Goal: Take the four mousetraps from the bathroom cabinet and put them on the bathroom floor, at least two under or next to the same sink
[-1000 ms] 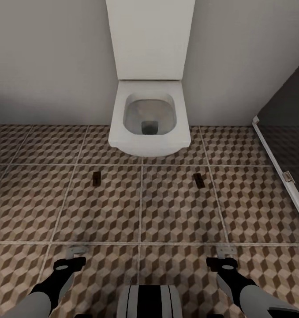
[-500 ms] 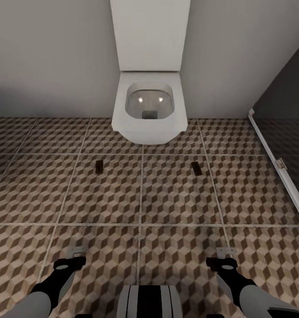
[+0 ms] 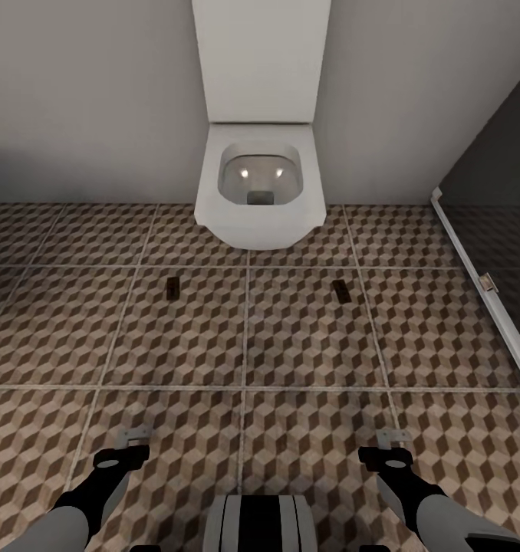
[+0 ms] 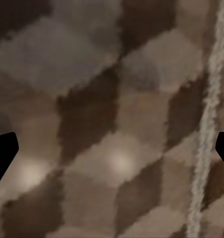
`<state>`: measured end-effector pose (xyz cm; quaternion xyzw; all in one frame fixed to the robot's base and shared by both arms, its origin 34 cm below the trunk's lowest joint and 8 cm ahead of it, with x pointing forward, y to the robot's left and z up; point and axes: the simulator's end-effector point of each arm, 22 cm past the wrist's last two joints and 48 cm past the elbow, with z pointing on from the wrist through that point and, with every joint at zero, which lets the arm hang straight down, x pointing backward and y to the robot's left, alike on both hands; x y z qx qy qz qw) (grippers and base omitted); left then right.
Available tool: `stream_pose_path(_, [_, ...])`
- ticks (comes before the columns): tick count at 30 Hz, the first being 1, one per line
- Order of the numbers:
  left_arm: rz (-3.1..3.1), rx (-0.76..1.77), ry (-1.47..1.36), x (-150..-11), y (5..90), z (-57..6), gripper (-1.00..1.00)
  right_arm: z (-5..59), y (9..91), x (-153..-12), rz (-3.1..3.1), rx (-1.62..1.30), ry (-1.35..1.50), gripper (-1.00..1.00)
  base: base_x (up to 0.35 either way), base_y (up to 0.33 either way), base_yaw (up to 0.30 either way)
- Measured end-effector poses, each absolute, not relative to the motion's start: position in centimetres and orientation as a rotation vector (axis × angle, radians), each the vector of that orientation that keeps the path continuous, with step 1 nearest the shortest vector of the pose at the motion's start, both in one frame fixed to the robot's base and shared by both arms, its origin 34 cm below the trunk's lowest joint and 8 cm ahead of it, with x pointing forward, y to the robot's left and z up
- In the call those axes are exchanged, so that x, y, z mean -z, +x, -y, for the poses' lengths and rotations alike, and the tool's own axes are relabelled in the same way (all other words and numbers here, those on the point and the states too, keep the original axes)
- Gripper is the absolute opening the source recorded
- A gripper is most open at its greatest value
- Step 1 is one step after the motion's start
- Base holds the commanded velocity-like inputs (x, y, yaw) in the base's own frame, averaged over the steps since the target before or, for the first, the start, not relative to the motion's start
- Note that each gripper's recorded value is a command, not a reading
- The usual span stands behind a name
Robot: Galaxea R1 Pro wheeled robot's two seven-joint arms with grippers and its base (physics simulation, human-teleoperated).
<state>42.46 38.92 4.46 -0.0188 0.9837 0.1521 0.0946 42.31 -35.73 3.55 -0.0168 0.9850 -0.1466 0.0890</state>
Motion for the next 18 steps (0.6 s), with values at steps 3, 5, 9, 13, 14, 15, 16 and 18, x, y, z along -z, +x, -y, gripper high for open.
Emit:
stream_pose_path(3, [-2.917,-0.451,-0.055,-4.46,42.46,-38.92,1.00,35.72,42.30,-3.55,-2.931,0.436,-0.050,1.00,-0.003,0.000,0.000])
stream_pose_path(5, [-2.917,-0.451,-0.055,-4.45,42.45,-38.92,1.00,35.72,42.30,-3.55,-2.931,0.436,-0.050,1.00,-0.001,0.000,0.000])
stream_pose_path(9, [-2.918,-0.449,-0.055,-4.44,42.45,-38.83,1.00,35.72,42.28,-3.54,-2.932,0.436,-0.050,1.00,0.000,0.000,0.000])
stream_pose_path(13, [-2.918,-0.448,-0.055,-4.43,42.46,-38.75,1.00,35.66,42.17,-3.51,-2.937,0.436,-0.049,1.00,0.000,0.000,0.000])
stream_pose_path(14, [-2.918,-0.447,-0.055,-4.42,42.46,-38.73,1.00,35.65,42.15,-3.51,-2.938,0.436,-0.049,1.00,0.000,0.000,0.000])
stream_pose_path(15, [-2.918,-0.447,-0.055,-4.42,42.46,-38.70,1.00,35.64,42.13,-3.51,-2.939,0.436,-0.049,1.00,0.000,0.000,0.000])
stream_pose_path(16, [-2.918,-0.447,-0.055,-4.42,42.46,-38.70,1.00,35.64,42.13,-3.51,-2.939,0.436,-0.049,1.00,0.000,0.000,0.000])
stream_pose_path(18, [-2.918,-0.445,-0.055,-4.40,42.46,-38.58,1.00,35.63,42.11,-3.50,-2.940,0.436,-0.049,1.00,0.000,0.000,0.000])
